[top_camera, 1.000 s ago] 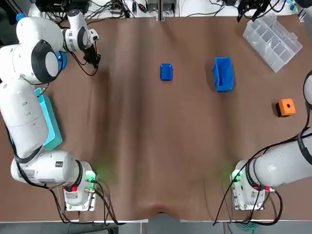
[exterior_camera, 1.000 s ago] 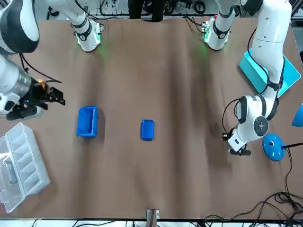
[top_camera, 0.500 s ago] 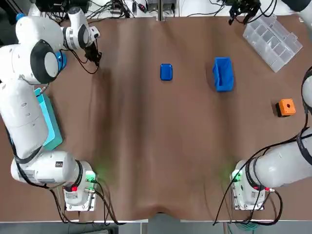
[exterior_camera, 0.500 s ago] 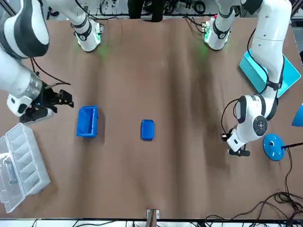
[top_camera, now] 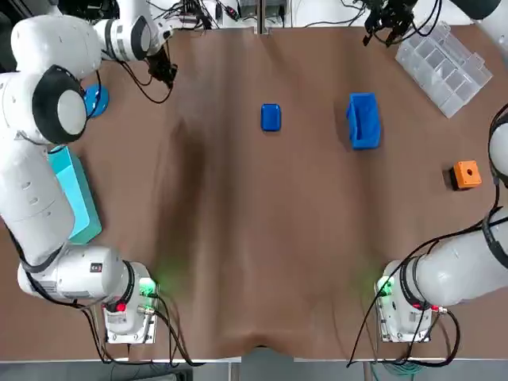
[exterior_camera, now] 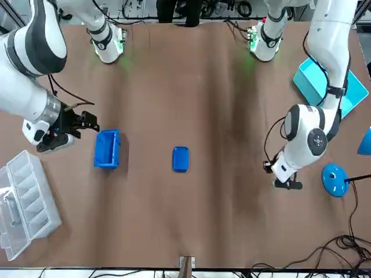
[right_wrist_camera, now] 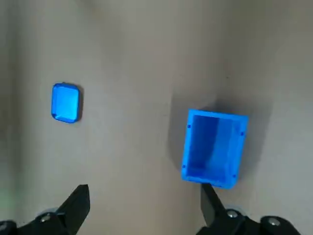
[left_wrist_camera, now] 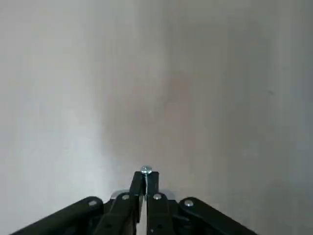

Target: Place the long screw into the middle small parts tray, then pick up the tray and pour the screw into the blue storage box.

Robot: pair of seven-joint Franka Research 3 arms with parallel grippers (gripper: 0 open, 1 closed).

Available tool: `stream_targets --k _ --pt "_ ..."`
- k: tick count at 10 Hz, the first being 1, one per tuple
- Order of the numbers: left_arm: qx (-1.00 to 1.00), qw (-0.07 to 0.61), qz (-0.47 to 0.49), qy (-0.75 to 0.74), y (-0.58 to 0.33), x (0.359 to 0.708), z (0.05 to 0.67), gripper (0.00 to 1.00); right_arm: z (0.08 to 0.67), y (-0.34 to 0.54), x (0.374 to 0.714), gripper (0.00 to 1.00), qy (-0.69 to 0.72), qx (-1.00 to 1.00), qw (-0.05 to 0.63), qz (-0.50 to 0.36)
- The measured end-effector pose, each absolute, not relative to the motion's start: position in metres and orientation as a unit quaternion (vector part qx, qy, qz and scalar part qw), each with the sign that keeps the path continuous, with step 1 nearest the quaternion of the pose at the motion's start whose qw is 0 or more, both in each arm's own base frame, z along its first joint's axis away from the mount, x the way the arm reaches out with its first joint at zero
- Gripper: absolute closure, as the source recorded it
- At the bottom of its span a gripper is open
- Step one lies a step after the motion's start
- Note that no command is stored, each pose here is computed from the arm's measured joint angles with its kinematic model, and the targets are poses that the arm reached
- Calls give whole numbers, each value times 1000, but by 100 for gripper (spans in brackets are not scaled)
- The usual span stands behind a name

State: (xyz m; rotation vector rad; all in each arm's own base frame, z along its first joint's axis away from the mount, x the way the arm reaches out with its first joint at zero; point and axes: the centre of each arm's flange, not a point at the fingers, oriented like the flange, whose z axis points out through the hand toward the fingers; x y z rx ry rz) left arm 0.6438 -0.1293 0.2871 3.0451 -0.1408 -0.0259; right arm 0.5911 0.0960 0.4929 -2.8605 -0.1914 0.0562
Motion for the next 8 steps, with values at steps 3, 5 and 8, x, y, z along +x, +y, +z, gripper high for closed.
stream_targets --k 3,5,8 --pt "996 69 -21 -46 -204 633 348 93 474 109 600 3 -64 -987 145 14" --pt "995 81 -23 -44 -267 612 364 93 462 130 603 5 -69 -986 153 11" --pt "992 92 -25 -84 -351 588 362 93 438 147 611 11 -63 -984 167 8"
